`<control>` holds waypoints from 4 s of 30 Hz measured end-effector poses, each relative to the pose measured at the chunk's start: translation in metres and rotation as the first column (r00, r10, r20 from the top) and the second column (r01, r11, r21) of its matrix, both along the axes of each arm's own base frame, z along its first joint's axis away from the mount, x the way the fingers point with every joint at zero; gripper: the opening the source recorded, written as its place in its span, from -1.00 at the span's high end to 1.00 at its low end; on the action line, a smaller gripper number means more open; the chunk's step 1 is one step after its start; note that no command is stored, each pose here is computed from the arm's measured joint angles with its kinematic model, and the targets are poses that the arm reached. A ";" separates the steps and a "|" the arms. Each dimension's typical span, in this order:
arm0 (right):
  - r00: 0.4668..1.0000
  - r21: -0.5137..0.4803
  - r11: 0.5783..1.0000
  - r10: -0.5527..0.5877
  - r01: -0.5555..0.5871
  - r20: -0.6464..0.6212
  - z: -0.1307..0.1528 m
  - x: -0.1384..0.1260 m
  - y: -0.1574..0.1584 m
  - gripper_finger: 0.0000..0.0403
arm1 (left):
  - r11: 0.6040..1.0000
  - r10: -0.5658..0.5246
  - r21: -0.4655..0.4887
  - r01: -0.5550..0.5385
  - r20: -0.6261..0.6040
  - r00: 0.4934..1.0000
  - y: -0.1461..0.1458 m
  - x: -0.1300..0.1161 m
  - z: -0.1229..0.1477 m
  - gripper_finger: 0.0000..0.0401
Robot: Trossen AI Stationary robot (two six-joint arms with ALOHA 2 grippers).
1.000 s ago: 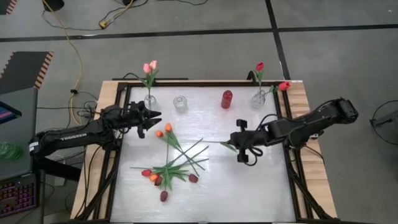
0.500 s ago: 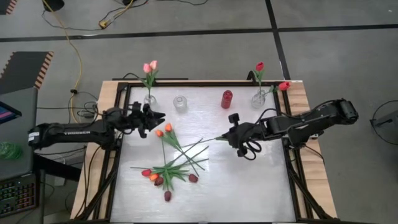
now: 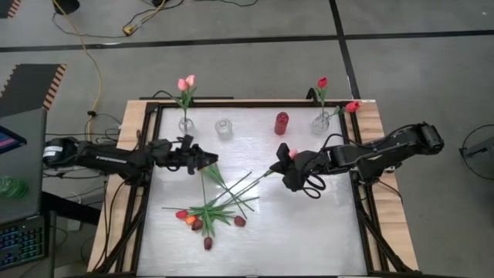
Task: Sort flowers into vase by color
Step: Put the white-pink flower into the left transparent vase
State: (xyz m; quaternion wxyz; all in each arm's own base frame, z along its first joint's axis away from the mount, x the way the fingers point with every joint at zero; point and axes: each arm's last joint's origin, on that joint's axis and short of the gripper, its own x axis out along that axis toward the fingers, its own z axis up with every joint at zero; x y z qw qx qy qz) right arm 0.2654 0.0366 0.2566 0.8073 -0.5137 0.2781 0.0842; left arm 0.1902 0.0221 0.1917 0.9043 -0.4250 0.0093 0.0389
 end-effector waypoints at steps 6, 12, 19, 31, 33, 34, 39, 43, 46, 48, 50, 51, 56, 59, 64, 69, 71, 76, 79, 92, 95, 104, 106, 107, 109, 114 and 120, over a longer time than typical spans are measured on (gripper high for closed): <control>0.998 -0.092 0.994 0.062 -0.061 0.014 0.003 0.002 0.000 0.80 | 0.999 -0.047 0.006 0.048 -0.032 0.998 -0.006 0.032 0.009 0.22; 0.996 -0.133 0.988 0.088 -0.085 0.012 0.003 0.002 0.000 0.80 | 0.994 -0.091 0.056 0.093 -0.038 0.995 -0.012 0.071 0.021 0.22; 0.996 -0.135 0.987 0.090 -0.087 0.017 0.004 0.002 0.001 0.80 | 0.983 -0.164 0.070 0.168 -0.058 0.985 -0.017 0.118 0.026 0.22; 0.978 -0.259 0.944 0.209 -0.203 -0.005 0.005 0.001 0.013 0.80 | 0.939 -0.340 0.038 0.343 -0.070 0.938 -0.020 0.183 0.019 0.22; 0.974 -0.270 0.938 0.226 -0.217 0.003 0.006 0.001 0.016 0.80 | 0.928 -0.369 0.034 0.372 -0.068 0.927 -0.021 0.188 0.020 0.23; 0.973 -0.273 0.936 0.232 -0.222 0.005 0.007 0.001 0.017 0.80 | 0.925 -0.376 0.033 0.379 -0.069 0.924 -0.021 0.190 0.020 0.25; 0.969 -0.274 0.933 0.247 -0.235 0.011 0.007 0.001 0.021 0.80 | 0.919 -0.390 0.027 0.393 -0.078 0.917 -0.022 0.192 0.019 0.39; 0.970 -0.275 0.933 0.244 -0.232 0.012 0.007 0.001 0.020 0.80 | 0.918 -0.394 0.021 0.397 -0.090 0.915 -0.022 0.191 0.018 0.54; 0.970 -0.275 0.933 0.244 -0.231 0.014 0.007 0.001 0.020 0.80 | 0.918 -0.393 0.018 0.397 -0.095 0.914 -0.022 0.191 0.018 0.66; 0.970 -0.275 0.934 0.244 -0.229 0.019 0.008 0.001 0.020 0.80 | 0.917 -0.394 0.019 0.398 -0.093 0.914 -0.022 0.191 0.018 0.73; 0.969 -0.275 0.934 0.244 -0.229 0.023 0.008 0.001 0.020 0.80 | 0.917 -0.396 0.020 0.399 -0.091 0.914 -0.022 0.191 0.018 0.80; 0.969 -0.276 0.934 0.244 -0.229 0.023 0.008 0.001 0.020 0.80 | 0.916 -0.397 0.020 0.400 -0.091 0.913 -0.022 0.191 0.018 0.84; 0.970 -0.276 0.934 0.243 -0.227 0.025 0.008 0.001 0.020 0.70 | 0.919 -0.389 0.028 0.393 -0.095 0.916 -0.021 0.191 0.018 0.97; 0.970 -0.276 0.935 0.242 -0.225 0.029 0.009 0.002 0.020 0.58 | 0.921 -0.384 0.030 0.389 -0.097 0.918 -0.020 0.191 0.018 0.98; 0.974 -0.283 0.936 0.226 -0.209 0.030 0.009 0.002 0.020 0.36 | 0.925 -0.375 0.032 0.379 -0.098 0.922 -0.018 0.191 0.018 0.96; 0.993 -0.342 0.935 0.110 -0.093 0.032 0.009 0.001 0.016 0.22 | 0.929 -0.361 0.053 0.367 -0.098 0.927 -0.013 0.191 0.018 0.99; 0.998 -0.359 0.933 0.046 -0.028 0.042 0.010 0.001 0.014 0.20 | 0.931 -0.354 0.055 0.360 -0.098 0.930 -0.010 0.191 0.018 0.99; 0.984 -0.299 0.939 -0.143 0.169 0.108 0.011 0.000 0.010 0.22 | 0.934 -0.335 0.096 0.344 -0.101 0.937 0.000 0.191 0.018 0.99; 0.969 -0.287 0.927 -0.210 0.240 0.131 0.011 -0.001 0.009 0.24 | 0.938 -0.321 0.100 0.331 -0.110 0.941 0.008 0.190 0.017 1.00; 0.964 -0.301 0.918 -0.228 0.259 0.134 0.011 -0.002 0.008 0.25 | 0.957 -0.235 0.147 0.250 -0.112 0.966 0.059 0.179 0.022 1.00; 0.961 -0.306 0.912 -0.240 0.272 0.137 0.012 -0.002 0.007 0.25 | 0.958 -0.231 0.148 0.245 -0.100 0.968 0.071 0.176 0.024 1.00; 0.884 -0.164 0.877 -0.416 0.452 0.211 0.012 -0.002 -0.002 0.26 | 0.924 -0.184 0.341 0.172 0.002 0.983 0.092 0.148 0.074 1.00; 0.874 -0.149 0.870 -0.436 0.470 0.214 0.012 -0.001 -0.006 0.25 | 0.903 -0.152 0.408 0.134 0.013 0.988 0.091 0.137 0.091 1.00; 0.868 -0.141 0.866 -0.447 0.480 0.216 0.012 -0.001 -0.008 0.25 | 0.890 -0.128 0.441 0.113 0.004 0.992 0.091 0.129 0.100 1.00; 0.855 -0.119 0.857 -0.469 0.501 0.220 0.012 -0.001 -0.012 0.26 | 0.851 -0.061 0.522 0.061 -0.018 0.998 0.087 0.113 0.117 1.00; 0.828 -0.051 0.842 -0.514 0.537 0.225 0.012 0.000 -0.022 0.25 | 0.718 0.139 0.691 -0.082 -0.027 0.990 0.075 0.070 0.154 1.00; 0.819 0.112 0.845 -0.535 0.523 0.207 0.011 0.003 -0.032 0.25 | 0.582 0.278 0.782 -0.223 0.066 0.958 0.060 0.027 0.166 1.00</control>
